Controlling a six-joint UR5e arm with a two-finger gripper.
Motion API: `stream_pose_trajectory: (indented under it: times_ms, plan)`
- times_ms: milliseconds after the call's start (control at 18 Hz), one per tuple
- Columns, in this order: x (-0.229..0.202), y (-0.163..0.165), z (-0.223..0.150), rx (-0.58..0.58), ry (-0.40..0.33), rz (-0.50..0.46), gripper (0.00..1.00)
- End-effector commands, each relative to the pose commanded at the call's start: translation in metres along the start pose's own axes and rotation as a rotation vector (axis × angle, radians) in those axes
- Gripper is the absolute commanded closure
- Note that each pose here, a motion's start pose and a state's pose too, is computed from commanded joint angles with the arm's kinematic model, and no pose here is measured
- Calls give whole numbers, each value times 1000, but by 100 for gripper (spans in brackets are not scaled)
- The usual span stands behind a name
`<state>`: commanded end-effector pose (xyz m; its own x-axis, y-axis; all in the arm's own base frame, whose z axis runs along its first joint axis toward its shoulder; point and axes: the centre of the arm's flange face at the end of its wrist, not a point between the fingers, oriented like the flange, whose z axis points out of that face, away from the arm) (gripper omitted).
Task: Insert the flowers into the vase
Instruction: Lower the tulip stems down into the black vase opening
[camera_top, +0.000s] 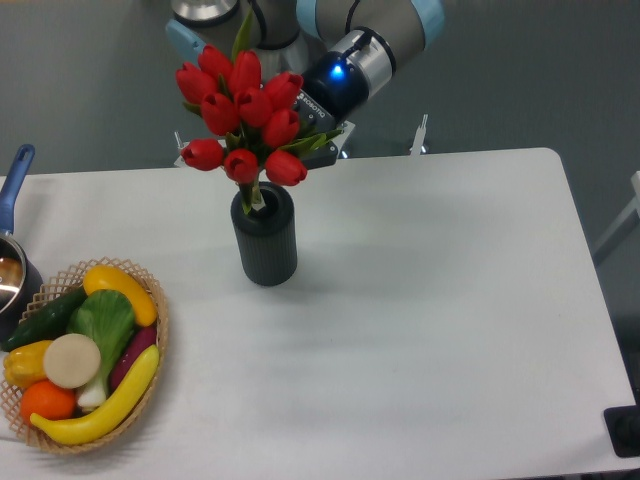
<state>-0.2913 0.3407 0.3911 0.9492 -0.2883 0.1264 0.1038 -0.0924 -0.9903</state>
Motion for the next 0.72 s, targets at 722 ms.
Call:
stream_pose_trajectory:
  times_ms: [722]
  plan:
    - [12,48,-6,-1,-17,-9,88]
